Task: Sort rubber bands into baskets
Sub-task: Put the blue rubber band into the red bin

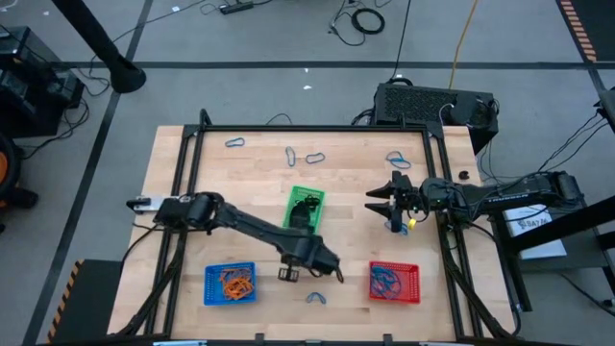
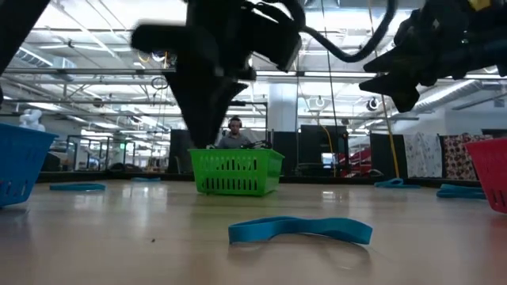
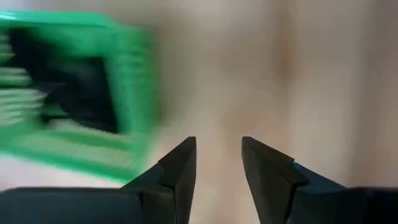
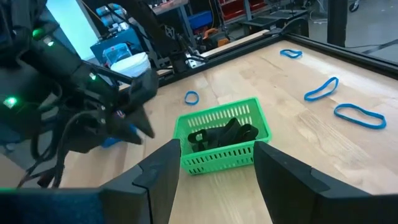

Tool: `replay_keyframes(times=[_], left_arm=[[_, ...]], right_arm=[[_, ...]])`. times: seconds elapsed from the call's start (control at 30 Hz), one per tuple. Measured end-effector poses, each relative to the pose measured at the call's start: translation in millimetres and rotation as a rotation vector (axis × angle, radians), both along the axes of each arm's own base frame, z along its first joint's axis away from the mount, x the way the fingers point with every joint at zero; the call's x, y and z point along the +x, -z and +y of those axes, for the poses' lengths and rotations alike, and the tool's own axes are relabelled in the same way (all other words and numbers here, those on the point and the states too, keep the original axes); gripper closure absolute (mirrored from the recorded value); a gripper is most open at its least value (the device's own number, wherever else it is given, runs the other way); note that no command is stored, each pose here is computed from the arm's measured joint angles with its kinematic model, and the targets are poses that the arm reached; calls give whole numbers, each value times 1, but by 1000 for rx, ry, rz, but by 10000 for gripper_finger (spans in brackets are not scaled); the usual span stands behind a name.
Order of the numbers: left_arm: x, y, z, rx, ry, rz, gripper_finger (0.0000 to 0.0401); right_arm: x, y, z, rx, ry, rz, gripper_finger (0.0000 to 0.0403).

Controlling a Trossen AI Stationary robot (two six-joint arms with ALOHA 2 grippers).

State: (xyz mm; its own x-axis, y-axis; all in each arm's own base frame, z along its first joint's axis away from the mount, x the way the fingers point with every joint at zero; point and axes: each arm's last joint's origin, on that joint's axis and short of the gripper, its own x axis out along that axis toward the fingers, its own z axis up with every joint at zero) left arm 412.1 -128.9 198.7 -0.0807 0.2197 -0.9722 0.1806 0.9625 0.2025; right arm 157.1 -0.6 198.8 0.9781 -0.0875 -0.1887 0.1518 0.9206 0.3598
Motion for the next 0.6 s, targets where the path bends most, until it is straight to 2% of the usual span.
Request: replay_keyframes(times=[0.07, 0.13, 0.33, 0.6], left_arm=[[-5, 7, -1, 84, 12, 5, 264], [-10, 18, -2, 97, 37, 49, 264], [-15, 48, 10, 77, 72, 109, 264], [-4, 54, 32, 47, 103, 68, 264]], right_arm=[[0, -1, 0, 6, 1, -6, 206], [0, 0, 0, 8, 1, -6, 206], [0, -1, 0, 8, 2, -9, 206], [0, -1, 0, 5, 2, -9, 206]])
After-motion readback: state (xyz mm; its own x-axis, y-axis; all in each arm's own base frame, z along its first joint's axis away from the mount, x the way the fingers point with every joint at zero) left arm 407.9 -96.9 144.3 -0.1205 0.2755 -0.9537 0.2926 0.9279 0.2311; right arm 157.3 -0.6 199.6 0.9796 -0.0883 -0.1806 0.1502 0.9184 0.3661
